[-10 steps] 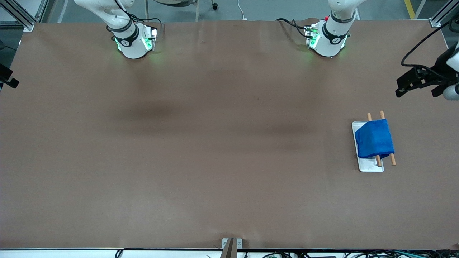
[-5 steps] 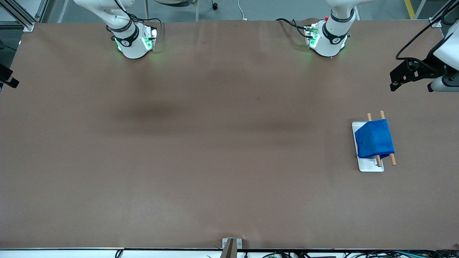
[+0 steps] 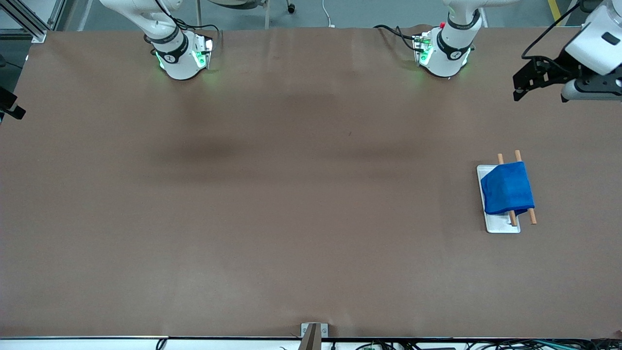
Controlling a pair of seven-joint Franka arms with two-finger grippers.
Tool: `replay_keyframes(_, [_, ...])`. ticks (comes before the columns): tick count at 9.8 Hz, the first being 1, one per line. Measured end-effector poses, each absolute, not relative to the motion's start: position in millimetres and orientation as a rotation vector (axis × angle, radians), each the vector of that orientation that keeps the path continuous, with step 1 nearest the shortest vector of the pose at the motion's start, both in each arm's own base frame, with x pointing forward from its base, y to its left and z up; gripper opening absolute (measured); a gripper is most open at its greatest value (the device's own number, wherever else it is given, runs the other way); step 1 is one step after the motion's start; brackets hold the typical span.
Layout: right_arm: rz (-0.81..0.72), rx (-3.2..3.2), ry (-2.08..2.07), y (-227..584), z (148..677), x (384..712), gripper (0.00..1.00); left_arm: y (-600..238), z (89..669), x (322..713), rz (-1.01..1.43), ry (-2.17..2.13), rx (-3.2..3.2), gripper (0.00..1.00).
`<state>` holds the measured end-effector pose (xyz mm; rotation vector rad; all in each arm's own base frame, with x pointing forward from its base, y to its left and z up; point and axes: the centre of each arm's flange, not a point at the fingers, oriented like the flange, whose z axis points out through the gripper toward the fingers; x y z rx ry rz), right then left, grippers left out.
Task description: Right arm passes towel to left arm to hang
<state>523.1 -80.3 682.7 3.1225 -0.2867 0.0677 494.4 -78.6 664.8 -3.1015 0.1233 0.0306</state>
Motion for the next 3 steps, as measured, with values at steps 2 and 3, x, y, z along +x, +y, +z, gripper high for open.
replay_keyframes(2, [0.068,3.122,-0.292,-82.1,682.7,522.8,1.00,-79.1,663.7,493.3,0.034,0.125,-3.101,1.00])
replay_keyframes(3, [0.068,3.122,-0.293,-82.6,682.7,522.7,1.00,-78.5,662.6,493.5,0.038,0.124,-3.101,1.00])
